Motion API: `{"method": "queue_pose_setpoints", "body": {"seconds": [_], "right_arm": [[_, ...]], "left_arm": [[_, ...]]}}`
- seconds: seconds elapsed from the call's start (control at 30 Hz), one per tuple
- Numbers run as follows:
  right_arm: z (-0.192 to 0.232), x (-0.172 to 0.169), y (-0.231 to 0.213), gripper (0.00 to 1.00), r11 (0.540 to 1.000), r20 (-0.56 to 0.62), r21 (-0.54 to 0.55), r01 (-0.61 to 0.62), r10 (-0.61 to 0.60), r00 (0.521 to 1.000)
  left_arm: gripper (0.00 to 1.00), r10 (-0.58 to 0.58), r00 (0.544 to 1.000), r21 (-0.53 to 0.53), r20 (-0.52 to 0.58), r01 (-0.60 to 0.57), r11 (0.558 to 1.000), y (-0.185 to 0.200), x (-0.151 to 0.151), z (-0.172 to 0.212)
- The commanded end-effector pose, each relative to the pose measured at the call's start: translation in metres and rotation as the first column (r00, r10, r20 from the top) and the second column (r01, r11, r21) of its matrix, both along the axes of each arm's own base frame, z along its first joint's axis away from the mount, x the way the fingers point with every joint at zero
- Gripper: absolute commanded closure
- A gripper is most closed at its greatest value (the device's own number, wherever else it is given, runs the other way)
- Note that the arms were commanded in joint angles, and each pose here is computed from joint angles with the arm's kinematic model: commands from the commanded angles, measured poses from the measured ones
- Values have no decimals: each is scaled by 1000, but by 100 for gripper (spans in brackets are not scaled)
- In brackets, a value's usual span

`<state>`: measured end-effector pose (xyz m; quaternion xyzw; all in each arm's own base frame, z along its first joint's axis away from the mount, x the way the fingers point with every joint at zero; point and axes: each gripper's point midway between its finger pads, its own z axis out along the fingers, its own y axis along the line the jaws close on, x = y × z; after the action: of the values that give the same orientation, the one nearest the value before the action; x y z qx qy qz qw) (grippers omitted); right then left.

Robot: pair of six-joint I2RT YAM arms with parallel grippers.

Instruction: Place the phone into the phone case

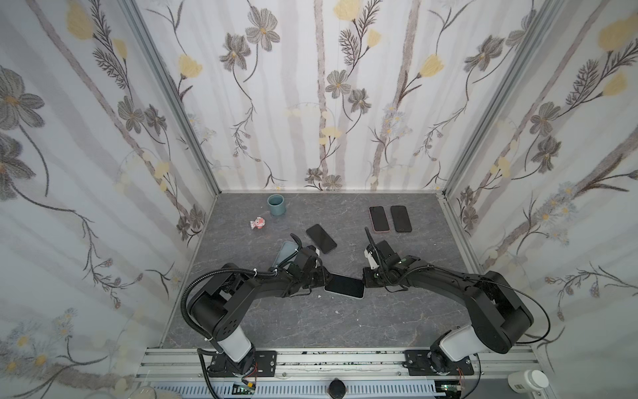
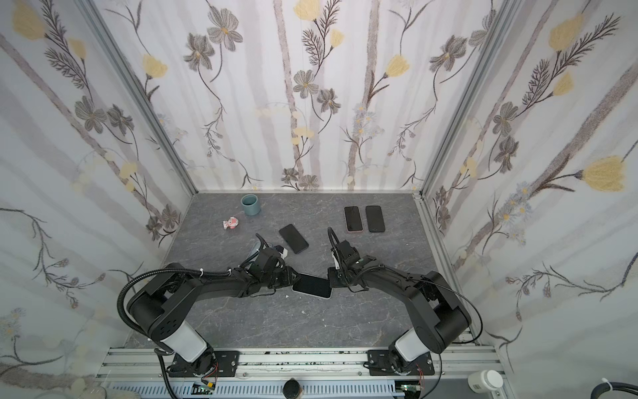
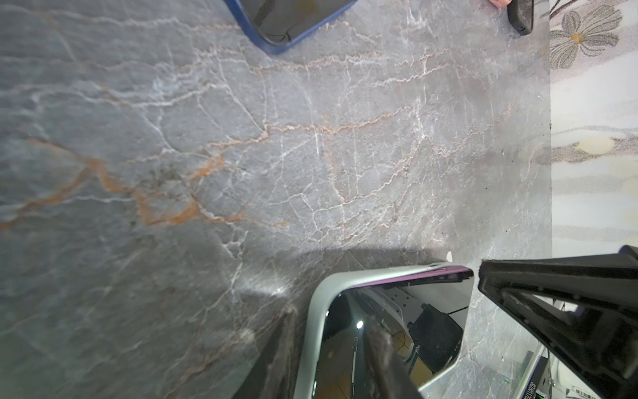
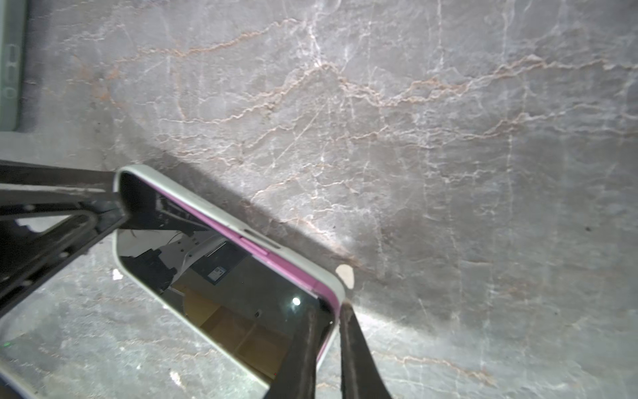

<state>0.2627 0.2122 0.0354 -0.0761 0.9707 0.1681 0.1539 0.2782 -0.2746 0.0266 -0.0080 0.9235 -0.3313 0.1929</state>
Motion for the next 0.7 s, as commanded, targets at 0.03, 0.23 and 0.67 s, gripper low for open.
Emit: {"method": "queue_pose_setpoints", "body": {"seconds": [0.03,0.23,0.67], "right_arm": [[-6,-1,-3,88,999,-12,-32,-10,10,1000],[-11,-7,-3,93,999,-44,-28,-25,24,999],[-15,-22,-6,89,997,-95,-49,-54,49,994]], "left_arm": [[65,-7,1000,21,-25,7,1000,4,-6,-7],[65,-6,1000,20,-28,7,1000,4,-6,-8],[64,-5,999,21,-35,6,1000,5,-9,-10]]}}
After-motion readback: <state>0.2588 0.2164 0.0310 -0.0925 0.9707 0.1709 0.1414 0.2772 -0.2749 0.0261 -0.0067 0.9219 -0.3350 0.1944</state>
